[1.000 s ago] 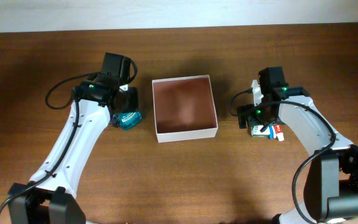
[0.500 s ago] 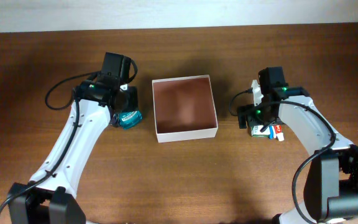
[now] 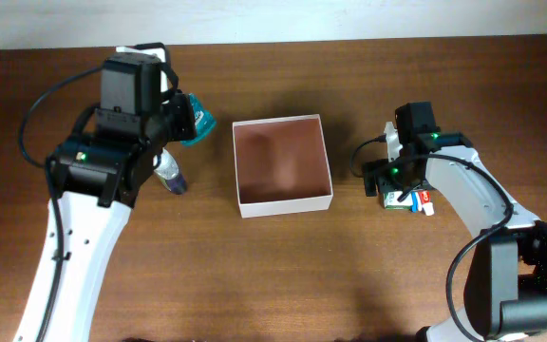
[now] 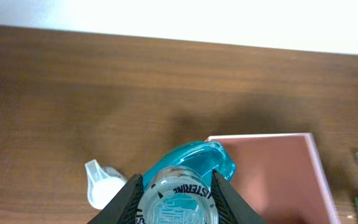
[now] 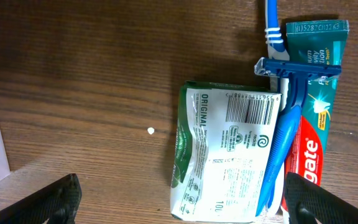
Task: Pack container
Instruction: 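Carry the Listerine bottle into the box's back-left corner and lower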
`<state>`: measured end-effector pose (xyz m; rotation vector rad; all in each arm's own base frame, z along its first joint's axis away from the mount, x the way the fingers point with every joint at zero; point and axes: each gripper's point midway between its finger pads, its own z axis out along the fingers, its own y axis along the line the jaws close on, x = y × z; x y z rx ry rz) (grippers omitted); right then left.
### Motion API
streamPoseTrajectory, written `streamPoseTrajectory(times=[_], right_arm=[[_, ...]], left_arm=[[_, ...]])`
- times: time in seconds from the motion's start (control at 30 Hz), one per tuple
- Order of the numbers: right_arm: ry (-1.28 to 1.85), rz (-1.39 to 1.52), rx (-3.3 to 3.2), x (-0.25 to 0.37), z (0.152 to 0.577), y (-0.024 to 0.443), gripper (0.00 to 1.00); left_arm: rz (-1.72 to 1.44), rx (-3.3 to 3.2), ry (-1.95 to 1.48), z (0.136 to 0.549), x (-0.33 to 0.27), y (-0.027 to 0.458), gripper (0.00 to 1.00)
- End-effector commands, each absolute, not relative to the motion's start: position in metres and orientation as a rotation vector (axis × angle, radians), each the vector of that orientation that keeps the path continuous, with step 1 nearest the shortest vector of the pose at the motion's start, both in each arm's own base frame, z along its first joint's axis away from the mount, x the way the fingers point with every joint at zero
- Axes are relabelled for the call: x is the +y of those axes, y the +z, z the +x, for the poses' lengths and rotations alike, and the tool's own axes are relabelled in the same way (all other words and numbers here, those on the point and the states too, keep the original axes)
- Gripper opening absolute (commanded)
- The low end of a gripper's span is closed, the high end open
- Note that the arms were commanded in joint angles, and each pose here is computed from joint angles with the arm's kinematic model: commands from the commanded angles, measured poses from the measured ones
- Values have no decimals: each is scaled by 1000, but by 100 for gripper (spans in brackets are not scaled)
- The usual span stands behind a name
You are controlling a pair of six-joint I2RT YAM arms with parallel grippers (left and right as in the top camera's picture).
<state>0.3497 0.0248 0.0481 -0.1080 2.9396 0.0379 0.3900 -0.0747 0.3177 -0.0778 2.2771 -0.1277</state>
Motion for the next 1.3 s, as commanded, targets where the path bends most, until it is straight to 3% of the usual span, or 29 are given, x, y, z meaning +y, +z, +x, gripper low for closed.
streamPoseTrajectory(times=[0.0,0.27,0.43,0.63,0.8,1.27], right_arm=[[41,-121,2924,27,355,52,99],[41,-121,2923,27,355,52,99],[41,-121,2923,27,355,52,99],[41,-121,2923,27,355,52,98],[41,-121,2924,27,355,52,99],[41,-121,2924,27,355,52,99]], left_arm=[[40,2184,-311,392,-106,349,18],[191,2128,-421,407,-172,347,18],[227,2204,-401,428,-196,304,19],[295,2298,-345,448,-206,251,19],[456,2257,-273,453,-208,248,19],[447,2317,-193,463,-202,218,19]])
